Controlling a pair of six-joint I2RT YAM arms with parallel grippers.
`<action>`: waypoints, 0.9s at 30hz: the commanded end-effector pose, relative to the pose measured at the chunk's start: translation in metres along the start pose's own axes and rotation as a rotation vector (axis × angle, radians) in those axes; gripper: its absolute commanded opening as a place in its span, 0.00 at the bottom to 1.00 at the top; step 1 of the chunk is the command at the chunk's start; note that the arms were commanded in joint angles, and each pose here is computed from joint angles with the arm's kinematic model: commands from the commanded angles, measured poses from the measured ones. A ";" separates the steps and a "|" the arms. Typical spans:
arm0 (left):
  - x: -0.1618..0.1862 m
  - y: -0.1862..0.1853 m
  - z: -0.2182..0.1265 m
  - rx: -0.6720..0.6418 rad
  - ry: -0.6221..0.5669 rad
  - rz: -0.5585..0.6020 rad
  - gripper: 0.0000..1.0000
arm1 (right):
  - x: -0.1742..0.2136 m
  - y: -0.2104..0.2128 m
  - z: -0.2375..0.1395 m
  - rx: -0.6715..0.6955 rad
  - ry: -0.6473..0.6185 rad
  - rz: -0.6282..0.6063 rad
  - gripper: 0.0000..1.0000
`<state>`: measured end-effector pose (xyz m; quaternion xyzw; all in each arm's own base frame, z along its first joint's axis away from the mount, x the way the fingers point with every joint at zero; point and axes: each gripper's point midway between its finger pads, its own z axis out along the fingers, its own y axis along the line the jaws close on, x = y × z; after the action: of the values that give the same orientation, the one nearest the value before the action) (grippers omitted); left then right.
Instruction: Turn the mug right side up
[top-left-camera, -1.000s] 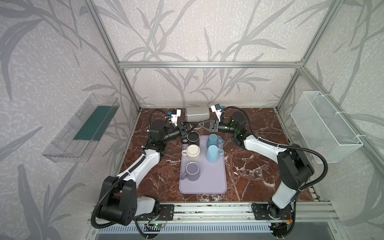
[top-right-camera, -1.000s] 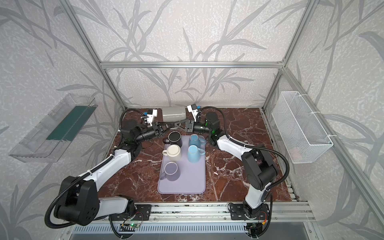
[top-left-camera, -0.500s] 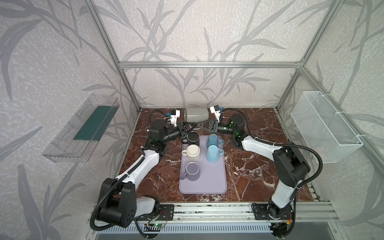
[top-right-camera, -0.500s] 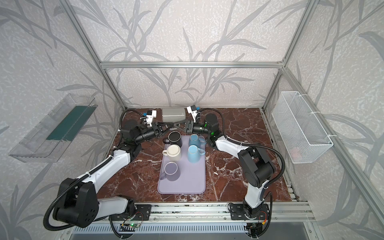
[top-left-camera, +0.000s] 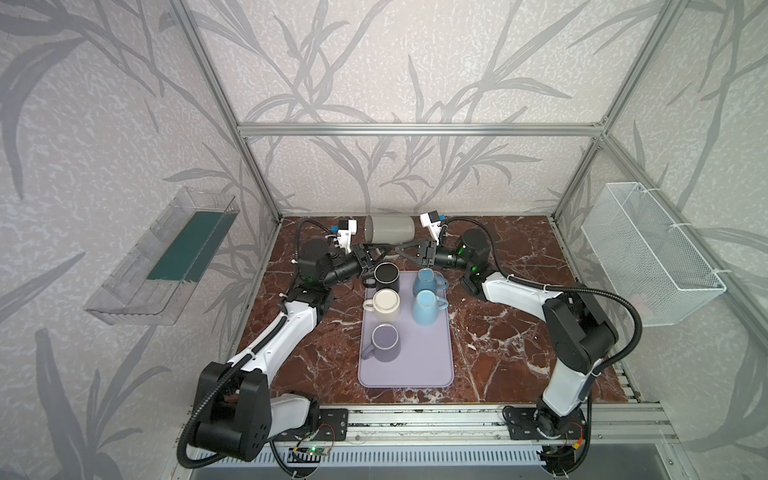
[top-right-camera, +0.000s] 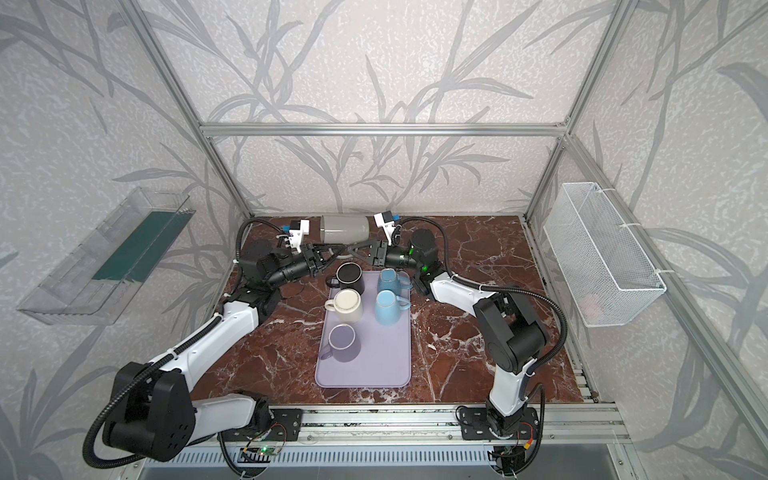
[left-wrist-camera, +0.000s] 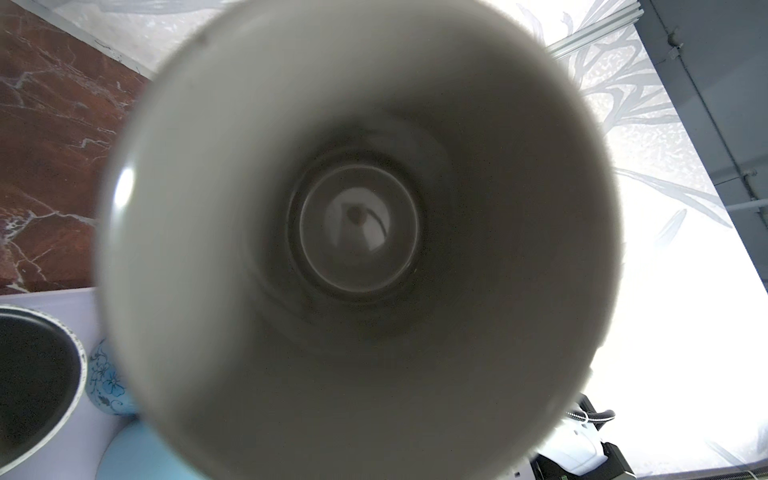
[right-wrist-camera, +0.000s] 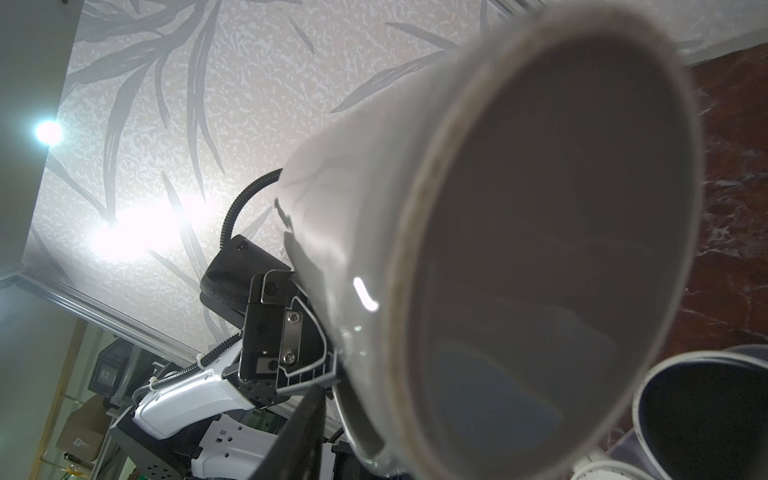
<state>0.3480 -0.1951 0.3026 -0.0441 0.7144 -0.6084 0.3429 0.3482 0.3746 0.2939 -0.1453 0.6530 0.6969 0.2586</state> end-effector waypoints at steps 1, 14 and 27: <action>-0.022 -0.055 -0.012 0.123 -0.085 0.153 0.00 | 0.001 0.004 0.001 -0.025 -0.003 -0.023 0.43; -0.030 -0.043 -0.020 0.021 -0.103 0.185 0.00 | 0.011 -0.007 -0.003 0.013 0.014 -0.010 0.43; -0.050 0.000 -0.038 -0.210 -0.129 0.212 0.00 | 0.010 -0.004 -0.021 0.047 0.007 -0.027 0.43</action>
<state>0.3618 -0.1509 0.2836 -0.0855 0.7709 -0.5100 0.3718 0.3445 0.3672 0.2671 -0.1377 0.6774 0.6787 0.2483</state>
